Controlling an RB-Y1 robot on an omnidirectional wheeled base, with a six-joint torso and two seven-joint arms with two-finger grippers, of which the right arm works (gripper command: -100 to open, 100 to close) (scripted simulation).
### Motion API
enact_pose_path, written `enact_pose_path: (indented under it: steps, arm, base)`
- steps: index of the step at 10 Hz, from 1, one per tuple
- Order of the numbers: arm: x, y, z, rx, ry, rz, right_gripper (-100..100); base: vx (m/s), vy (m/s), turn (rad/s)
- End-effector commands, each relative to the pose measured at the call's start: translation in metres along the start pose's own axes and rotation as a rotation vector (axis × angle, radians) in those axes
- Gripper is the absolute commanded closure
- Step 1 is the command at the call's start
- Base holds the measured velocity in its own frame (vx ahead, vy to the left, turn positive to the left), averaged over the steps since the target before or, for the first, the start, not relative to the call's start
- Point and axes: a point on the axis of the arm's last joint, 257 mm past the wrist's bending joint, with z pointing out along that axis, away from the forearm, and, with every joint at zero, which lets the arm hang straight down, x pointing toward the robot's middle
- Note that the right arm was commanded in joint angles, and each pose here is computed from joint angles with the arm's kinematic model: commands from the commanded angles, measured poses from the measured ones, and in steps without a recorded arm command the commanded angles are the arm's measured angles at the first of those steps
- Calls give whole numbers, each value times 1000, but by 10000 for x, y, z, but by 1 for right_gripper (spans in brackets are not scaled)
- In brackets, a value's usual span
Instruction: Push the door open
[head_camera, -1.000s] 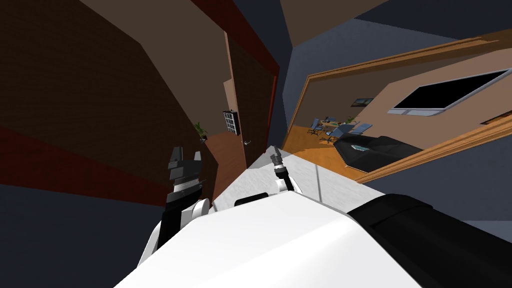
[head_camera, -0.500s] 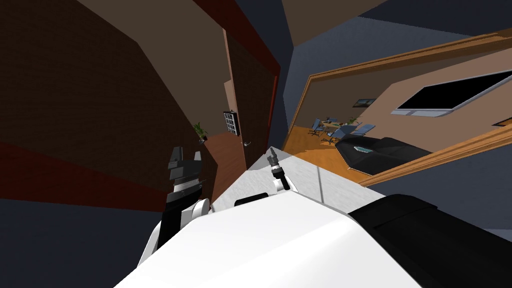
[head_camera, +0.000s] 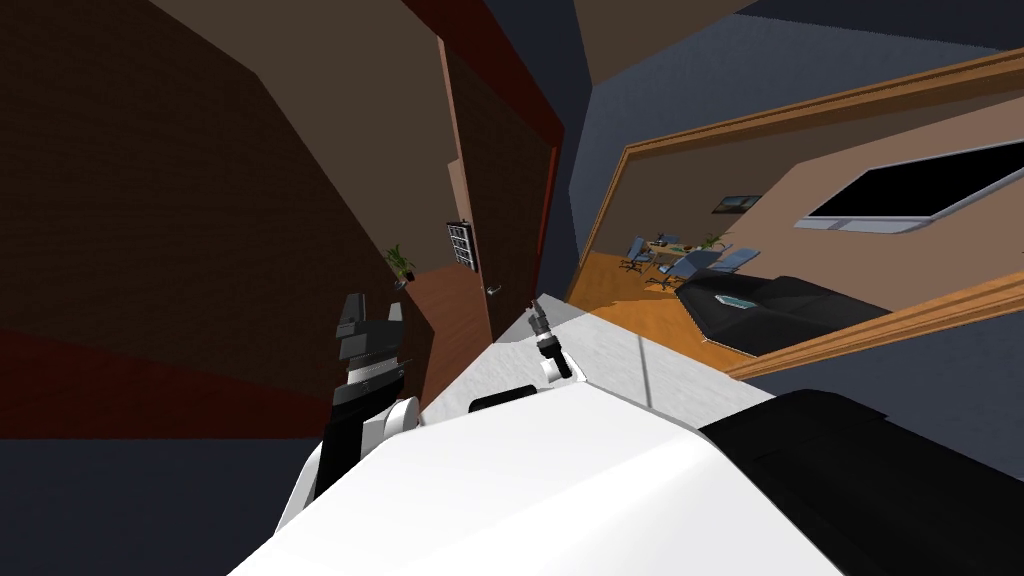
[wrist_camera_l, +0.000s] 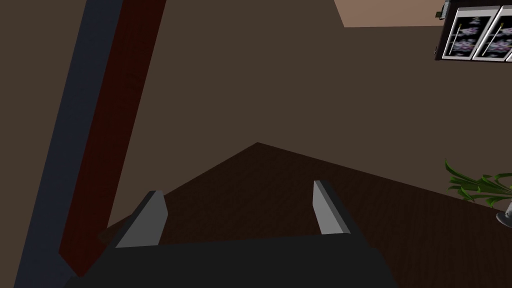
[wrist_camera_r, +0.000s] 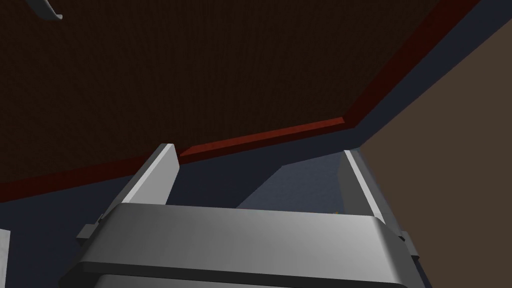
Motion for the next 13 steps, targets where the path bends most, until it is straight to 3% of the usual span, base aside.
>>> enact_pose_path:
  steps: [1,7,13]
  arm:
    - [63,-138,-12,21,21,11,-100]
    - [360,-553,-34,80,89,43,-100]
    - [650,-994,-133,155,156,68,-100]
  base:
    - [95,-29,24]
    - [81,-40,17]
    - [84,-34,18]
